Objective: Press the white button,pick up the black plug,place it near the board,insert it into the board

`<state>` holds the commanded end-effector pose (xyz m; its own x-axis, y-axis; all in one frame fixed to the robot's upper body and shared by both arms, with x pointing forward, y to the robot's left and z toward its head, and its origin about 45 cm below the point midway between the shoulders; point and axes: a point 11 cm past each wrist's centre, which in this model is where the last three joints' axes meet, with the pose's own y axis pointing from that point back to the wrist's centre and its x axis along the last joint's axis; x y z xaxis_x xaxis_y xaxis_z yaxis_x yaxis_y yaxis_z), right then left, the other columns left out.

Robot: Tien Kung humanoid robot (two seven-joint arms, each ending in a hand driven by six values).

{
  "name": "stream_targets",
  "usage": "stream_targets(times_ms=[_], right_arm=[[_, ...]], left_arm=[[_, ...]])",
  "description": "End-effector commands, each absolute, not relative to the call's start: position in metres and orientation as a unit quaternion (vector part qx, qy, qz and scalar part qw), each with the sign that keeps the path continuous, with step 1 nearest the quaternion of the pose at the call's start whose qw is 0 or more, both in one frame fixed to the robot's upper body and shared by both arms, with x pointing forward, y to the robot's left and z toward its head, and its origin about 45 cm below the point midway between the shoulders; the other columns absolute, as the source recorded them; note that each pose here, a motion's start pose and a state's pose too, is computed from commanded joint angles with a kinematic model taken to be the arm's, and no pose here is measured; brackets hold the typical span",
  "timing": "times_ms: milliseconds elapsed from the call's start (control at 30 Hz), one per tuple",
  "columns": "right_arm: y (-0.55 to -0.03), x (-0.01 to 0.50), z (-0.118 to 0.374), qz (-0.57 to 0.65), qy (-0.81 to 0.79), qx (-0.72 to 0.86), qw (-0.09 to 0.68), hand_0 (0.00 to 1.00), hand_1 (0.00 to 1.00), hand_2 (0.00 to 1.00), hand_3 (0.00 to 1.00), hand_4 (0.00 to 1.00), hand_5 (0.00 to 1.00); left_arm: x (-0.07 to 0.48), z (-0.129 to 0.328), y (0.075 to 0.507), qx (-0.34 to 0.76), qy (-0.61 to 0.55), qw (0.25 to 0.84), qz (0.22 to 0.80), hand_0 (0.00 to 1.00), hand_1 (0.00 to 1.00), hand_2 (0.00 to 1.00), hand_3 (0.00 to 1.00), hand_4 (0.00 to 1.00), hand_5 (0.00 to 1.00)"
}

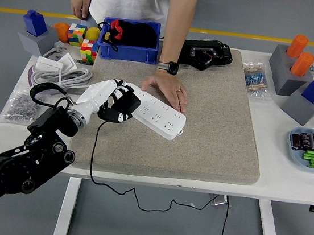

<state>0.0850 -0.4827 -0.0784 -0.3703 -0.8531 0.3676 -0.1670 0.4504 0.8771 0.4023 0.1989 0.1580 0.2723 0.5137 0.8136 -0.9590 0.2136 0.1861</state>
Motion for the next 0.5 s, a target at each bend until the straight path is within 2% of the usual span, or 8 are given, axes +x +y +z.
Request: stream_targets(times_ms=[500], right_arm=[[-0.484,0.084,-0.078,-0.388,-0.727,0.351,0.445,0.592,0.498,0.51,0.529,0.655,0.334]], left_arm=[[0.42,0.153,0.196,0.409,-0.349,0.681,0.497,0.16,0.237,0.349,0.582,0.61,0.002]])
